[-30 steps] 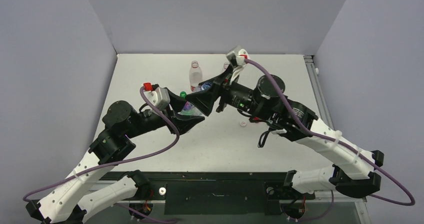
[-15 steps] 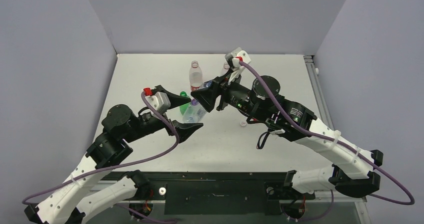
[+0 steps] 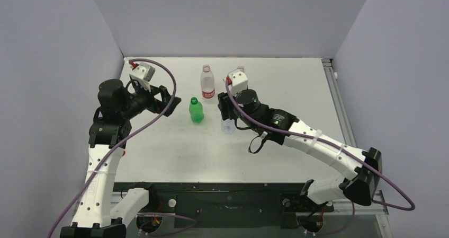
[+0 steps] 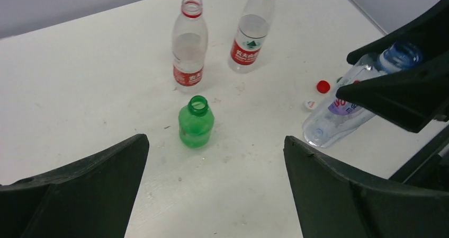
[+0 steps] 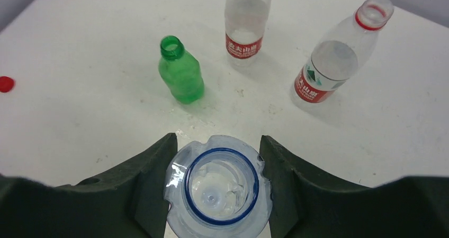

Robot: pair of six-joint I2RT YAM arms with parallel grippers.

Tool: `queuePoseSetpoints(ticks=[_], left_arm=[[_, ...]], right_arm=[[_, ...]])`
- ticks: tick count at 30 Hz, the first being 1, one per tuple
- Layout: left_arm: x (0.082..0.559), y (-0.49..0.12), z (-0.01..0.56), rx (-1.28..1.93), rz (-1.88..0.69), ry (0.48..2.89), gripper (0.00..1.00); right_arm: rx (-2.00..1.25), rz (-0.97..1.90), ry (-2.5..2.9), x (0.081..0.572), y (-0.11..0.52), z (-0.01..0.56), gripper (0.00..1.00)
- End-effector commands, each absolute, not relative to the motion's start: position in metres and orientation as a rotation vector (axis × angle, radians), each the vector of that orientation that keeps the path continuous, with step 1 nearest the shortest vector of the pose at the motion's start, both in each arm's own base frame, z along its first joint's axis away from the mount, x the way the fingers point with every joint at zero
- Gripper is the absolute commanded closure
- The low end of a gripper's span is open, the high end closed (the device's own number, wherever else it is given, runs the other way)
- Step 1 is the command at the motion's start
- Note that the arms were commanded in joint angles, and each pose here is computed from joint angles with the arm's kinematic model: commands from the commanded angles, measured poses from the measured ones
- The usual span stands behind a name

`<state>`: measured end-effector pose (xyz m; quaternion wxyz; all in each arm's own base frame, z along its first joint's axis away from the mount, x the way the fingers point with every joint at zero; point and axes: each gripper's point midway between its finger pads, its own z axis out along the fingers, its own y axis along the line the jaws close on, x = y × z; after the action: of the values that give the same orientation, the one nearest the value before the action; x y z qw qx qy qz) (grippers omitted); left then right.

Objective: Unscrew the bottle caps

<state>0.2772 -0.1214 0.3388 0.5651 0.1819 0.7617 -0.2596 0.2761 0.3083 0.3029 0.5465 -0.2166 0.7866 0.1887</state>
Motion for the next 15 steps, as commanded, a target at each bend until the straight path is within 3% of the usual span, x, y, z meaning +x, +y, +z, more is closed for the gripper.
queuePoseSetpoints(ticks=[1,7,15], left_arm=[[0.298,-0.093,0.339,0.416,-0.458,1.769,0.03],[0.332,-0.053,0.292,0.238,-0.324,1.833,0.03],[0.333,-0.04,0.232,0.183,-0.254,1.85,0.03]], right_arm=[[-0.417,0.338,1.852,0.315,0.311,0.269,1.0],[-0.366,0.278,1.855,0.339,0.319,0.22,1.0],[-0.273,0.274,1.877,0.352,0.318,0.173,1.0]])
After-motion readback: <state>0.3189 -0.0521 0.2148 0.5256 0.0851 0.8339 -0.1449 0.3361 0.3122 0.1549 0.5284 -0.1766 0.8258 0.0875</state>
